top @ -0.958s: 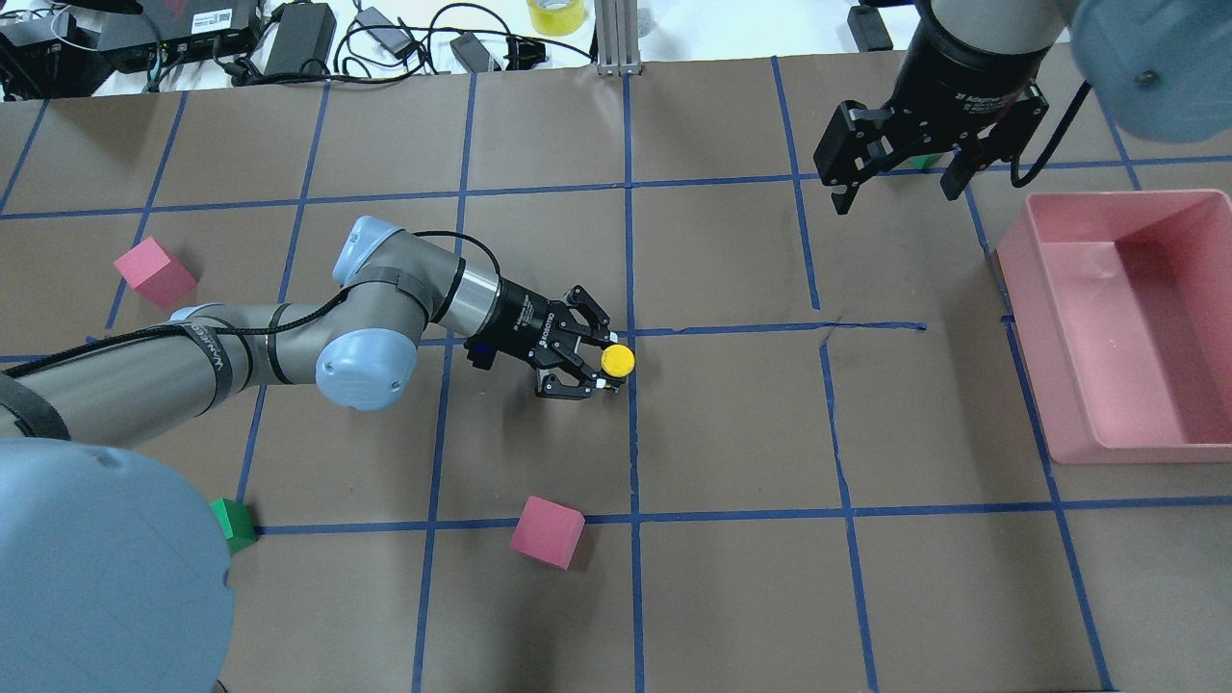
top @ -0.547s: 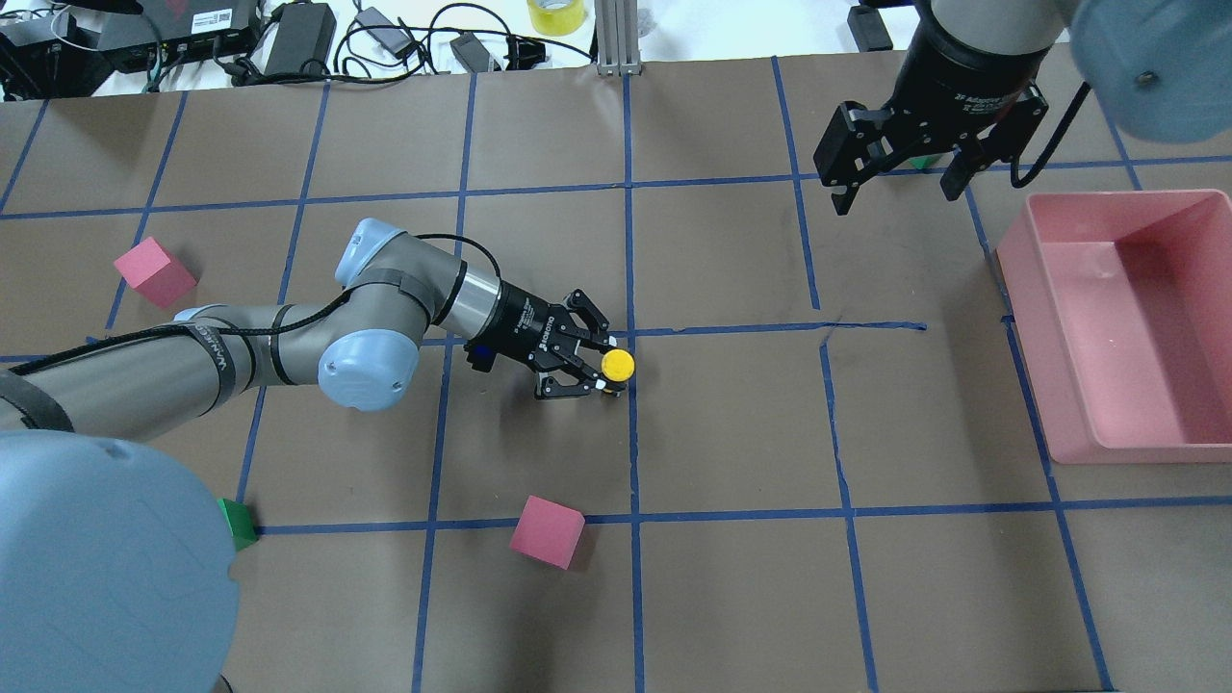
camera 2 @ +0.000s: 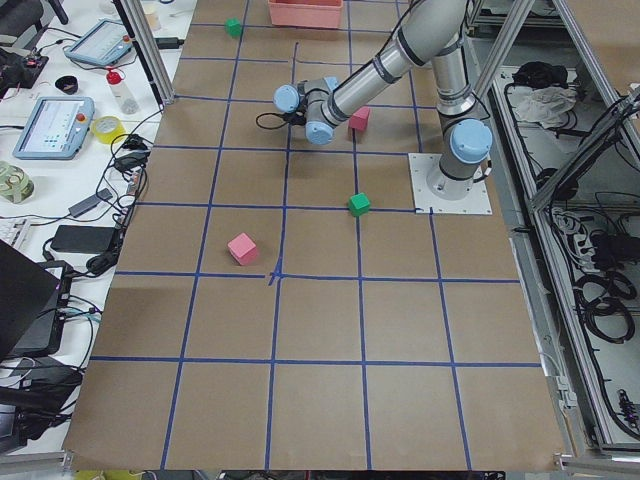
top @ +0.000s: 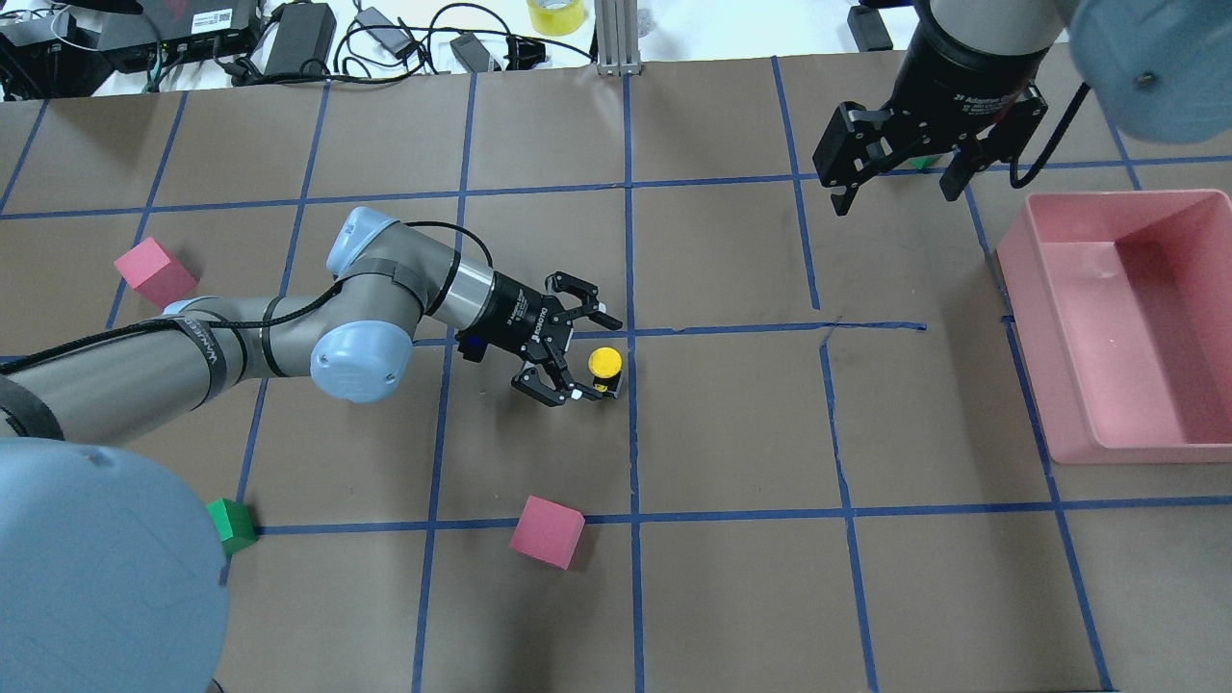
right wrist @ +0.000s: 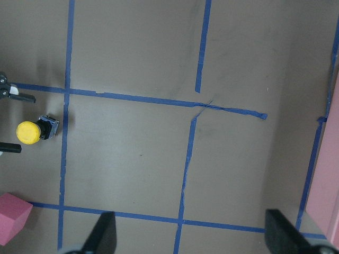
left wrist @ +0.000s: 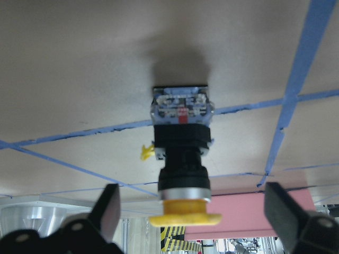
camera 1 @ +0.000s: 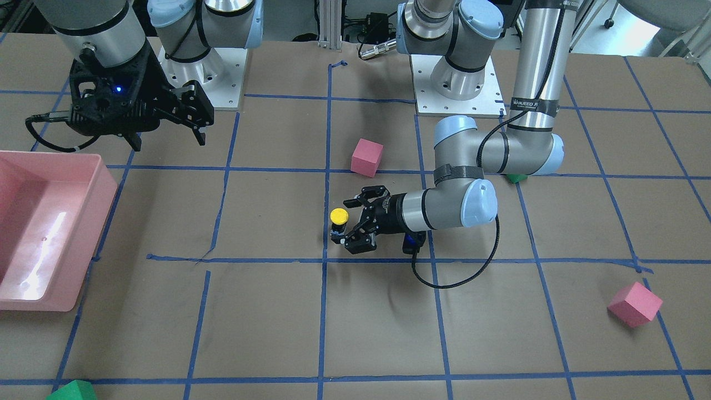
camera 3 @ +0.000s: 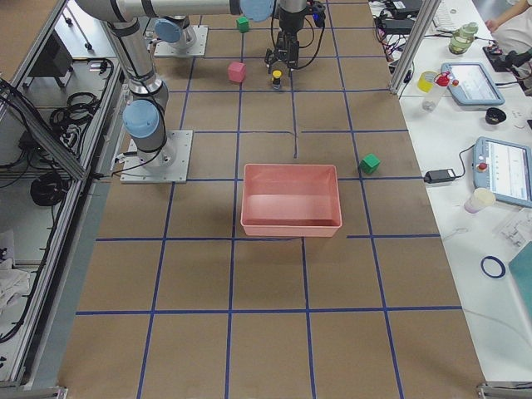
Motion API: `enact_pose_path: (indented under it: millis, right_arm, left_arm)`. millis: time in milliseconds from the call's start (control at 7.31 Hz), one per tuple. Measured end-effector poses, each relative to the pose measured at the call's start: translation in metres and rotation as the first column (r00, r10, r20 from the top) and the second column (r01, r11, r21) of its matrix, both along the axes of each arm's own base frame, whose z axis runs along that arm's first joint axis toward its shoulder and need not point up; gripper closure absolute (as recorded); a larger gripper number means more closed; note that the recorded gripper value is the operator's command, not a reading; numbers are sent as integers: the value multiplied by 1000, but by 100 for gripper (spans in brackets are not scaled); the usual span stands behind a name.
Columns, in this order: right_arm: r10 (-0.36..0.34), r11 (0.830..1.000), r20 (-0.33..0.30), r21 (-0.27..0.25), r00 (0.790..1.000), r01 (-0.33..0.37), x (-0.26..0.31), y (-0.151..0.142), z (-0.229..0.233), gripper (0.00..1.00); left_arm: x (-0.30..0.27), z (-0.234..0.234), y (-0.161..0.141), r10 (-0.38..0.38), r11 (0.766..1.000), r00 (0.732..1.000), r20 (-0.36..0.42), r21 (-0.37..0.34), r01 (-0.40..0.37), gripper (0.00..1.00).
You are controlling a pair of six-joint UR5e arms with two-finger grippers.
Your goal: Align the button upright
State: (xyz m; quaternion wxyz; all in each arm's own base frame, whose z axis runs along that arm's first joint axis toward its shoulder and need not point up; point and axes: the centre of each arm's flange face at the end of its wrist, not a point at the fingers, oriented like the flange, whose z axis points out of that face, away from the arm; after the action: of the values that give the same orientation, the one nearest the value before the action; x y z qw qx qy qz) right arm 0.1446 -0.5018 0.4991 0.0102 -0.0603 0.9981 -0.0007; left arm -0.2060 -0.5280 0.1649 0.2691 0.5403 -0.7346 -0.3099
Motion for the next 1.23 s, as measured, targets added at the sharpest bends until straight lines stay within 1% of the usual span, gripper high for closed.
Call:
enact_pose_path:
  millis: [274, 411, 547, 684, 821, 958, 1095, 1232]
  right_arm:
    - [0, 1000, 0, 0, 1000, 0, 0, 0, 0, 0]
    - [0, 1000, 0, 0, 1000, 0, 0, 0, 0, 0]
    - [-1, 1000, 0, 0, 1000, 1, 0, 0, 0, 0]
    - [-2, 1000, 0, 1, 1000, 2, 0, 0, 0, 0]
    - [-3, 1000, 0, 3, 1000, 3, 0, 0, -1, 0]
    - [-2, 1000, 0, 3, 1000, 2, 0, 0, -1, 0]
    - [-2, 1000, 0, 4, 1000, 2, 0, 1, -1, 0]
    - [-2, 1000, 0, 5, 1000, 2, -1, 1, -1, 0]
  left_arm:
    - [23, 32, -18, 4, 998, 993, 117, -70, 4, 0]
    - [28, 51, -27, -12, 992, 982, 186, -122, 35, 0]
    - [33, 76, -38, -41, 977, 967, 252, -191, 91, 0]
    - [40, 108, -50, -87, 949, 949, 303, -264, 171, 0]
    - [52, 140, -59, -156, 905, 910, 385, -314, 288, 0]
    - [66, 172, -64, -243, 828, 827, 507, -335, 449, 0]
    - [79, 200, -64, -333, 715, 717, 613, -331, 616, 0]
    - [87, 222, -60, -405, 595, 607, 684, -307, 743, 0]
